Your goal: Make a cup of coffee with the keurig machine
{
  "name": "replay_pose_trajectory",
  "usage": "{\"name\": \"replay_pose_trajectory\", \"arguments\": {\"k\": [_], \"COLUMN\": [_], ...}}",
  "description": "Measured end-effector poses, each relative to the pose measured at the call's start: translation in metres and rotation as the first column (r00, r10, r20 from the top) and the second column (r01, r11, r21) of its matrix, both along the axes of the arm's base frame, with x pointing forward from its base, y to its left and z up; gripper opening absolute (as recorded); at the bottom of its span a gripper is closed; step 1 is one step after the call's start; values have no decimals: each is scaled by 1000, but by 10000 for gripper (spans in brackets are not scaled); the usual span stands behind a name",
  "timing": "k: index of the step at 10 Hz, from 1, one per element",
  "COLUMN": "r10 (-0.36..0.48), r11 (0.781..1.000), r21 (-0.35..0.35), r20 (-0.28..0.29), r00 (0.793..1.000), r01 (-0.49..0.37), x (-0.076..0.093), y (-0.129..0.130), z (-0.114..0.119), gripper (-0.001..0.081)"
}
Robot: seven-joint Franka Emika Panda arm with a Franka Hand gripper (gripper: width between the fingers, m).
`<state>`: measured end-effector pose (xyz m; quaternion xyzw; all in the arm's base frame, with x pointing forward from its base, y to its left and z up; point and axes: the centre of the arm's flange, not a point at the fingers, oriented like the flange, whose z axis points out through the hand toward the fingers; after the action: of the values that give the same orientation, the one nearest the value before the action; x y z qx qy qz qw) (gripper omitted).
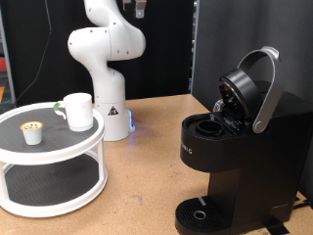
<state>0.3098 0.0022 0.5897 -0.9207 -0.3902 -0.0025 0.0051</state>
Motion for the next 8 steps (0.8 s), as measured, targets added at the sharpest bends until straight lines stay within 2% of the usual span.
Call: {"name": "replay_pose_trajectory", "arguments": {"k": [2,6,8], "r10": [1,-2,-9], "r11": [1000,996,995], "r21": [14,91,98], "r20": [8,49,43], "r00": [1000,999,999], "r01": [-1,-2,5], "x": [1,-1,2], "y": [-6,-64,-70], "z": [1,13,13], "gripper": [808,808,808]}}
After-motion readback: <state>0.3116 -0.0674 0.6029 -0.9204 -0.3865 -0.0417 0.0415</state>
